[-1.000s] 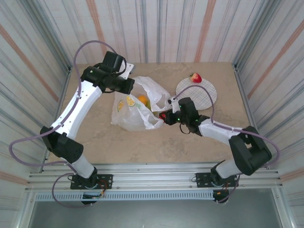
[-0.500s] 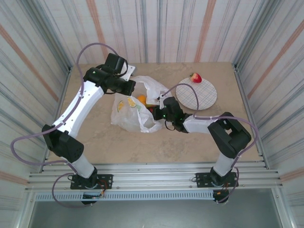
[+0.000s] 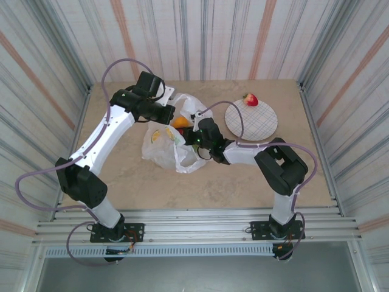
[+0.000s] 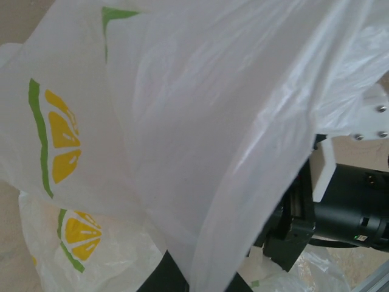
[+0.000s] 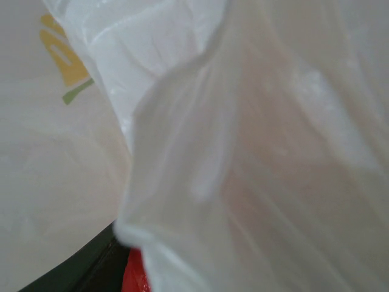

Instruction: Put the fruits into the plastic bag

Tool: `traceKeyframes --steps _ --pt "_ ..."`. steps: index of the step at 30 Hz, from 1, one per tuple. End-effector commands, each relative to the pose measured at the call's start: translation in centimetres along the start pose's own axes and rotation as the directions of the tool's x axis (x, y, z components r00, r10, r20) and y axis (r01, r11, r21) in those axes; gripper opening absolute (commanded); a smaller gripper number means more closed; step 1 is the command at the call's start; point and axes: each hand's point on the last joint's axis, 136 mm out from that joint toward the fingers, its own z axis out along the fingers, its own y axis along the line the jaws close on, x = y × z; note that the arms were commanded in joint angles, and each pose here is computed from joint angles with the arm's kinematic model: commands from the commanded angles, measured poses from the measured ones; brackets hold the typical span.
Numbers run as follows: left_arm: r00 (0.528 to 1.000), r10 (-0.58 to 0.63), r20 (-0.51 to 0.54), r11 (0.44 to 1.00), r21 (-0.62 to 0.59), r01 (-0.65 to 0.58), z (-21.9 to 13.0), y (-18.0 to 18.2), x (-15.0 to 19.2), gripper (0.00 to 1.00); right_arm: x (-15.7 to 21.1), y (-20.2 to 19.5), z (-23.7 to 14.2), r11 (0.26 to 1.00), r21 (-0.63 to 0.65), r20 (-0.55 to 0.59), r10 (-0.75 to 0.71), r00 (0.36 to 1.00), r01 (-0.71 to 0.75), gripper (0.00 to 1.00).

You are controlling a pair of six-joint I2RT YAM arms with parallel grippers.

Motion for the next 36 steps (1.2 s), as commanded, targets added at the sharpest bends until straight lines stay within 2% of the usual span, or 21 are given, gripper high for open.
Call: traceKeyframes --steps 1,6,13,22,31,36 --pt "0.999 0.013 0.036 1.000 0.021 -0.014 -1.2 -0.4 -0.2 0.00 0.9 2.0 0.7 0.996 -0.092 -0.044 0.017 0.999 -0.021 0.50" --pt "0.999 0.008 0.043 1.000 0.026 -0.009 -1.3 -0.3 -0.3 0.00 2.8 2.5 0.9 0.990 -0.139 -0.134 0.006 0.991 -0.025 0.56" --pt "0.999 -0.001 0.048 1.000 0.031 0.000 -1.2 -0.1 -0.3 0.00 2.5 2.2 -0.4 0.991 -0.136 -0.144 -0.024 0.989 0.004 0.69" --pt "0.999 -0.011 0.049 0.999 0.041 0.009 -1.1 0.0 -0.3 0.00 1.5 2.2 -1.9 0.990 -0.135 -0.135 -0.047 0.990 0.029 0.80" --pt "0.999 -0.023 0.043 0.999 0.046 0.021 -0.7 0.3 -0.1 0.00 0.9 1.0 -3.8 0.995 -0.100 -0.136 -0.042 0.990 0.029 0.76" --pt "0.999 -0.030 0.039 0.999 0.030 0.029 -0.5 0.8 0.1 0.00 1.0 -0.6 -6.3 0.996 -0.060 -0.169 -0.070 0.983 0.060 0.74"
